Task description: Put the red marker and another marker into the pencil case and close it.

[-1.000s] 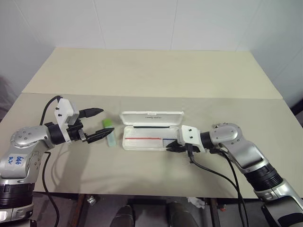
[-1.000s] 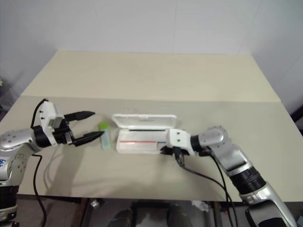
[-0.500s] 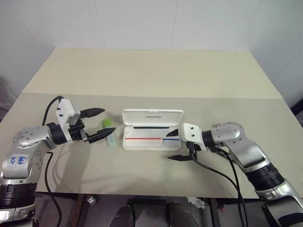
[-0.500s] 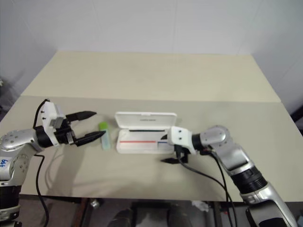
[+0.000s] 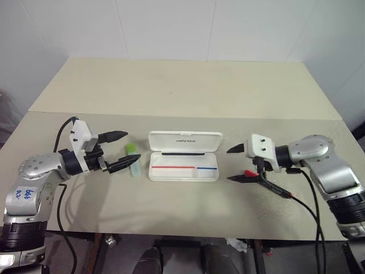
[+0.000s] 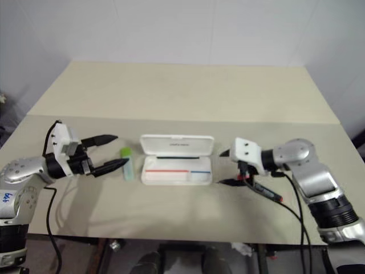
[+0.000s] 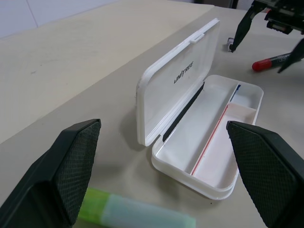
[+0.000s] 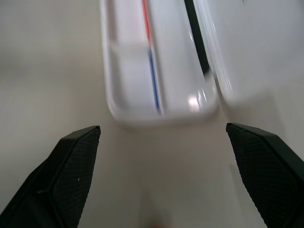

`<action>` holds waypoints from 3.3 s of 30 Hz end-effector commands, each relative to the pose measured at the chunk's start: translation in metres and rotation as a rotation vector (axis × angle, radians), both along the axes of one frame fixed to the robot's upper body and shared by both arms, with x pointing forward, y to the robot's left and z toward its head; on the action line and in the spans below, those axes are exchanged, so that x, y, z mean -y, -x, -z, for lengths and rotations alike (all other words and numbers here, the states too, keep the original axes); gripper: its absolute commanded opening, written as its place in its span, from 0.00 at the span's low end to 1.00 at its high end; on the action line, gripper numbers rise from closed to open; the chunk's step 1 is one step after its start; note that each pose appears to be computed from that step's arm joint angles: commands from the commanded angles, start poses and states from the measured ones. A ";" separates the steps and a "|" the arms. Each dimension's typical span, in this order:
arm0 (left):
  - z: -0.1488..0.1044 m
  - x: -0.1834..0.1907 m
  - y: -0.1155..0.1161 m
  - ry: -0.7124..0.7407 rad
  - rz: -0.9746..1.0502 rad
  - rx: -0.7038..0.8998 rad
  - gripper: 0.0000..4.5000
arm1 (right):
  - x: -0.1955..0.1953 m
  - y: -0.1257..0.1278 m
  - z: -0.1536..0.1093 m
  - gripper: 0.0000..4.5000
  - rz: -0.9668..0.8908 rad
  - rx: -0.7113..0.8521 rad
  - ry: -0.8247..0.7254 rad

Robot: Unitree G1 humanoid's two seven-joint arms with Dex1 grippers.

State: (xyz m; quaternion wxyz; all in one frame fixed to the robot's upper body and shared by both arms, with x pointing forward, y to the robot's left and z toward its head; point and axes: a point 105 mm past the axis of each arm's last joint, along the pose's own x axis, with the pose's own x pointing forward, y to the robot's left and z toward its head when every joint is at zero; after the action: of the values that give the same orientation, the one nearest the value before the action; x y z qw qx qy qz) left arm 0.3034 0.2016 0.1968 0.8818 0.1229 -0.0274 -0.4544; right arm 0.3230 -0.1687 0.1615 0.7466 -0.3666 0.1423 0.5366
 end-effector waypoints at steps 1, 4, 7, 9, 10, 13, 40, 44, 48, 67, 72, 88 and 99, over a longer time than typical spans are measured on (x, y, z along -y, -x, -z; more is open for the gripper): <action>-0.009 0.005 0.002 0.003 0.022 0.044 1.00 | 0.012 -0.003 -0.003 1.00 0.055 0.001 0.055; -0.007 0.006 0.003 0.005 0.023 0.042 1.00 | 0.022 -0.005 -0.001 1.00 0.102 -0.005 0.077; -0.006 0.006 0.004 0.007 0.024 0.040 1.00 | 0.030 -0.006 0.002 1.00 0.130 -0.013 0.105; -0.006 0.007 0.004 0.007 0.027 0.040 1.00 | 0.034 -0.004 0.002 1.00 0.134 -0.021 0.116; -0.006 0.007 0.004 0.008 0.027 0.040 1.00 | 0.035 -0.003 0.001 1.00 0.133 -0.024 0.116; -0.007 0.008 0.003 0.008 0.030 0.040 1.00 | 0.039 0.001 0.001 1.00 0.139 -0.040 0.129; -0.014 0.003 0.051 0.057 0.267 -0.088 1.00 | 0.054 0.017 0.032 0.49 0.213 -0.152 0.159; -0.017 -0.004 0.051 0.040 0.251 -0.053 1.00 | 0.046 0.014 0.033 0.18 0.201 -0.147 0.144; -0.025 -0.005 0.049 0.054 0.244 0.041 1.00 | 0.037 0.012 0.034 0.13 0.186 -0.134 0.129; -0.023 -0.026 0.055 0.090 0.253 0.067 1.00 | -0.041 0.003 -0.048 0.13 -0.010 0.082 -0.090; -0.021 -0.027 0.054 0.083 0.243 0.063 1.00 | -0.082 0.015 -0.055 0.13 -0.132 0.100 -0.117; -0.019 -0.029 0.065 0.067 0.205 0.051 1.00 | -0.161 0.022 -0.033 0.13 -0.311 0.180 -0.112; -0.020 -0.028 0.070 0.066 0.196 0.053 1.00 | -0.182 0.011 -0.039 0.13 -0.320 0.253 -0.126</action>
State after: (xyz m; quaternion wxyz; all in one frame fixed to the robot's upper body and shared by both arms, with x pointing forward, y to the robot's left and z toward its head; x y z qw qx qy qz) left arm 0.2386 0.2302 0.2066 0.8393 0.0884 -0.0623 -0.5328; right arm 0.3121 0.0087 0.1881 0.6871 -0.3901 -0.0167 0.6127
